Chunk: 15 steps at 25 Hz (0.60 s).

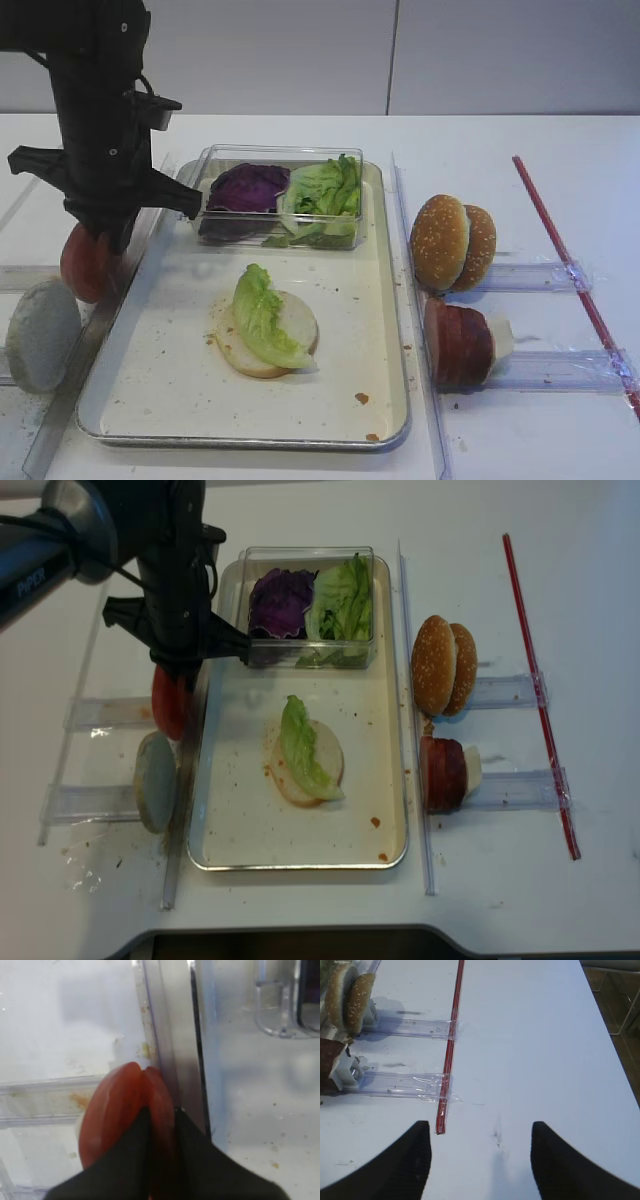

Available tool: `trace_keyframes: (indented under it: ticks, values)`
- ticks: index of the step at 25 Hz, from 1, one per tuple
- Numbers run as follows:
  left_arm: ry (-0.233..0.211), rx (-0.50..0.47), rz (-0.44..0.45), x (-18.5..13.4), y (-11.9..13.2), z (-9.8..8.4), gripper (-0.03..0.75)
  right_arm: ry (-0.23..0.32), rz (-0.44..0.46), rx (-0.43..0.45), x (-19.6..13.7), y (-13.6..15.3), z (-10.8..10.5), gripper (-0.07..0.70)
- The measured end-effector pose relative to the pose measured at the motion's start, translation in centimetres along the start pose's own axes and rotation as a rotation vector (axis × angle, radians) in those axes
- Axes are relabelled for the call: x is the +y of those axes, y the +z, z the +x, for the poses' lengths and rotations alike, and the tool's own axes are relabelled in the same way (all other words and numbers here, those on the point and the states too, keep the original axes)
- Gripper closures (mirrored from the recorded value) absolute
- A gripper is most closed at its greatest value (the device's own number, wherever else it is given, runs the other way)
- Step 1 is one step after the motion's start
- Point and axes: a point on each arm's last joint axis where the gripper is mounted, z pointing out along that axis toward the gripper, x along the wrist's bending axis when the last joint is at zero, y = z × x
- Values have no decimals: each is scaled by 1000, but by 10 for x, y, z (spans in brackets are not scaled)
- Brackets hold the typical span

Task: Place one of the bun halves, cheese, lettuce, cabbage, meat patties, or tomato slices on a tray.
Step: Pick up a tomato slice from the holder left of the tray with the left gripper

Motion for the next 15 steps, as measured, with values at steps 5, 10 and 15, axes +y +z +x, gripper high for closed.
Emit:
trace_keyframes:
  ticks: [5, 10, 15]
  values:
    - [-6, -5, -25, 5, -7, 0, 654, 0, 0, 0, 0, 0, 0, 176]
    - [-19, -31, -38, 8, -12, -1, 655, 0, 0, 0, 0, 0, 0, 176]
    - [-28, -39, -55, 6, -19, 0, 655, 0, 0, 0, 0, 0, 0, 176]
